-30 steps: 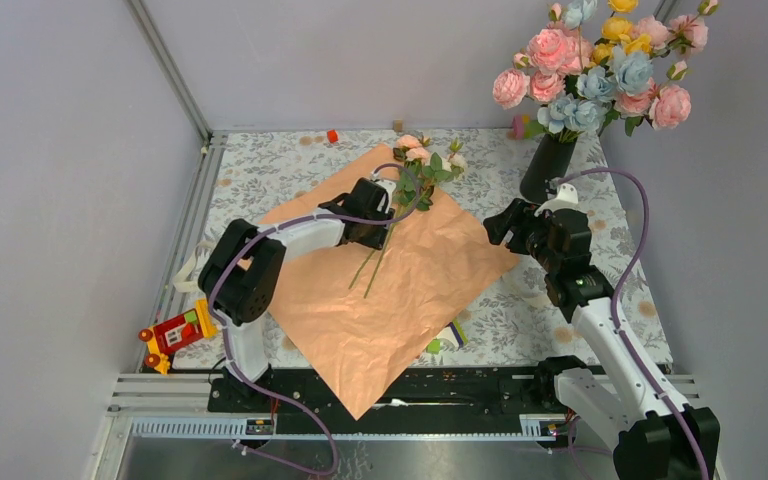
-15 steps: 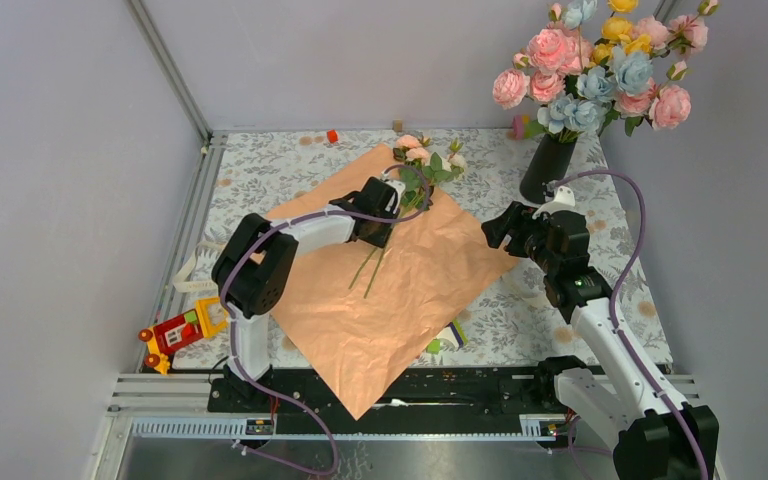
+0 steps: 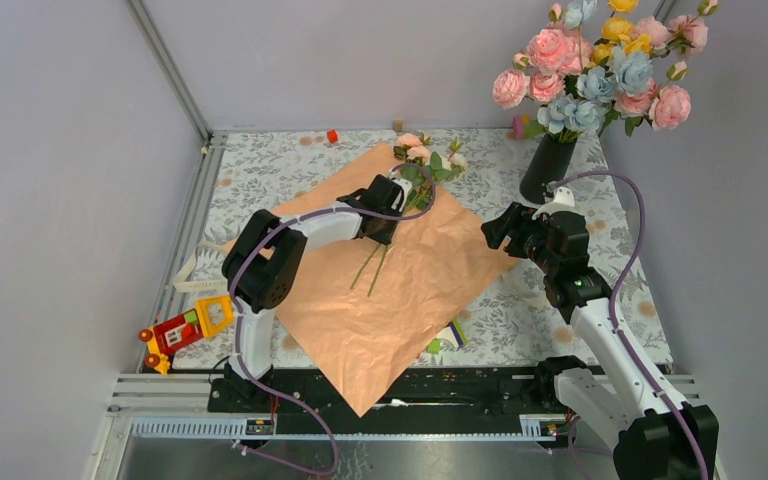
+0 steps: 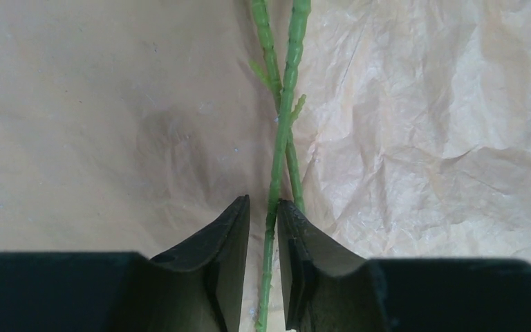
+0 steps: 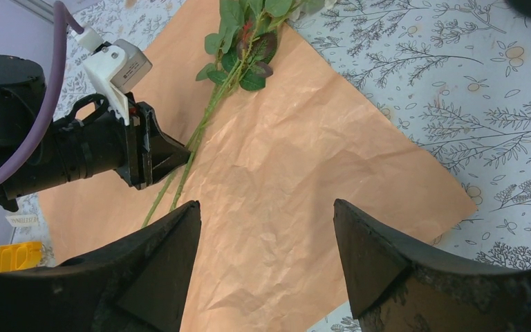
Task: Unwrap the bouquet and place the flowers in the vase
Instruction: Pick up the fake flower from the wrapping paper.
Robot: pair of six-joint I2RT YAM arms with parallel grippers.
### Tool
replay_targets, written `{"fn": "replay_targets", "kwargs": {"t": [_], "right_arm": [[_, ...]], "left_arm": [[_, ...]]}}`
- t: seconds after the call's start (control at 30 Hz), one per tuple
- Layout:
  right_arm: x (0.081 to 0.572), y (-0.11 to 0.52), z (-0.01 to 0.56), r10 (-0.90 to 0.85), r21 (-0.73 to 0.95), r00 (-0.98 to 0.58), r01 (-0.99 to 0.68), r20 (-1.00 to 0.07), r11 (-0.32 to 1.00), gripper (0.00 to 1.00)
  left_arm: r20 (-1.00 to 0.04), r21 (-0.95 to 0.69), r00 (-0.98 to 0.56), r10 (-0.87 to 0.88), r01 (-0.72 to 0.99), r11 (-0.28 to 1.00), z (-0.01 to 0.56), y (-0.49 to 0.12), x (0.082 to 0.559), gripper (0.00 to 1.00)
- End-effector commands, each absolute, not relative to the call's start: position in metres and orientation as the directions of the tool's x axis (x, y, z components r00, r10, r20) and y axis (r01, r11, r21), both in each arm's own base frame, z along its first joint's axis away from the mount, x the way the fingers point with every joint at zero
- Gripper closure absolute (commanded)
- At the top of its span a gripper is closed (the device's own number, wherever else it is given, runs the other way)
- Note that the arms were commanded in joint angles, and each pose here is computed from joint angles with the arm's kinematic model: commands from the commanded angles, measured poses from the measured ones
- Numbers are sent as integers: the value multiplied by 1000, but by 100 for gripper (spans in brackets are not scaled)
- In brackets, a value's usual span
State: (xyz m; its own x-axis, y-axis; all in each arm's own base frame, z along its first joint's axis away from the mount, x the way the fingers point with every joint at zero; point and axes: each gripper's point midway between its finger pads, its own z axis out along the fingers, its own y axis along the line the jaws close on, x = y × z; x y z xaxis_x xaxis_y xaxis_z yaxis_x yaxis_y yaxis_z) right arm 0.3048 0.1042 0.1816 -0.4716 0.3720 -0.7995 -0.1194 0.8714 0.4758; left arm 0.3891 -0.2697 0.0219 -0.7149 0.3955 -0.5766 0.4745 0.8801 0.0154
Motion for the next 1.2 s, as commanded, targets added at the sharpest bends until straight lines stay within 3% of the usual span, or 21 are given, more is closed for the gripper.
{"fn": "replay_targets", "kwargs": {"t": [0.0,0.3,0.97,1.17], "right_arm": [[305,109,183,377,490,-476,-135,-795,861,23],[304,110,180,379,493,-484,-132,-789,860,23],[303,112,189,393,508,-469,-145,-791,849,23],[300,141,212,423,594,-480,-291,-769,750,18]], "left_arm": [[-607,27,-685,402,488,873,29,-281,403,75],[-628,23,-670,395,492,870,39,-283,403,100],[-859,-9,-471,202,408,913,131,-265,398,100],[-909,-146,-414,40,409,901,177,-265,379,100]]}}
